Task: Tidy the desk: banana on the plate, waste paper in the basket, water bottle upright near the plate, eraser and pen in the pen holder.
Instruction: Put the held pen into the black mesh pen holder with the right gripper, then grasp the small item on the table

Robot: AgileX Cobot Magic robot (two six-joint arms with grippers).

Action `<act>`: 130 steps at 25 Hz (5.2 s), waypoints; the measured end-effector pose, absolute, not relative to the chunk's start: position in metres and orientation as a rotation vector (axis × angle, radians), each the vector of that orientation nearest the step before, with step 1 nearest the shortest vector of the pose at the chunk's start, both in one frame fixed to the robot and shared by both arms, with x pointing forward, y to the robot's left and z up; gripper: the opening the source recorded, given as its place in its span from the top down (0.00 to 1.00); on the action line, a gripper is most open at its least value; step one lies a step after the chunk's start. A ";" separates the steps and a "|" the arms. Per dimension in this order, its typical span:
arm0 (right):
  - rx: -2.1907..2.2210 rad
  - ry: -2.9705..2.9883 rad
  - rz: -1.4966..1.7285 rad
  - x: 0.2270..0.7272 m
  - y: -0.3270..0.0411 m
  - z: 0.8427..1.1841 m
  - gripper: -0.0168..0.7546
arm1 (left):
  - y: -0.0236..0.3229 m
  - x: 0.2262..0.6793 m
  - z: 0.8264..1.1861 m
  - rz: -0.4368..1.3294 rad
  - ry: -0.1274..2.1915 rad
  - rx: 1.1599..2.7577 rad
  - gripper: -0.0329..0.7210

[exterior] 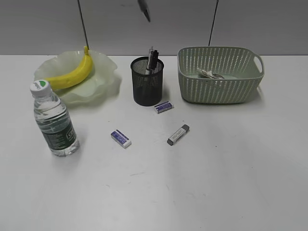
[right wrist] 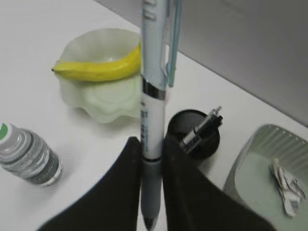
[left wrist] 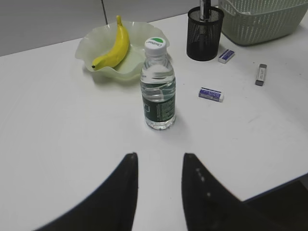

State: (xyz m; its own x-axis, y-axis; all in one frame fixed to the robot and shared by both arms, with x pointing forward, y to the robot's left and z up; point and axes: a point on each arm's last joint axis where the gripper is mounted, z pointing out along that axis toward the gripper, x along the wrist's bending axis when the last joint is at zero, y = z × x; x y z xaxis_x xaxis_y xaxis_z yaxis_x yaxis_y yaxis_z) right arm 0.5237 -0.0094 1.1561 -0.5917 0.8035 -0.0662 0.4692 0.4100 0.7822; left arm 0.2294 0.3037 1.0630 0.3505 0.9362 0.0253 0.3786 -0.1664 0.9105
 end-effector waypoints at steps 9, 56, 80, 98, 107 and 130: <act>1.136 1.939 1.434 0.573 -0.069 1.057 0.84 | 0.304 0.229 1.063 0.789 1.176 1.726 0.64; 1.264 2.162 1.019 0.586 -0.088 1.022 0.43 | 0.304 0.229 1.063 0.789 1.176 1.726 0.64; 1.179 2.277 0.837 0.301 -0.266 1.067 0.43 | 0.303 0.231 1.063 0.786 1.181 1.733 0.64; 1.050 2.141 1.081 0.254 -0.290 1.056 0.47 | 0.265 0.312 1.085 0.438 1.386 1.980 0.63; 1.052 2.141 1.082 0.254 -0.290 1.056 0.48 | 0.214 0.406 1.100 0.111 1.493 1.807 0.63; 1.053 2.141 1.083 0.254 -0.290 1.056 0.48 | 0.089 0.549 1.015 -0.311 1.800 1.806 0.51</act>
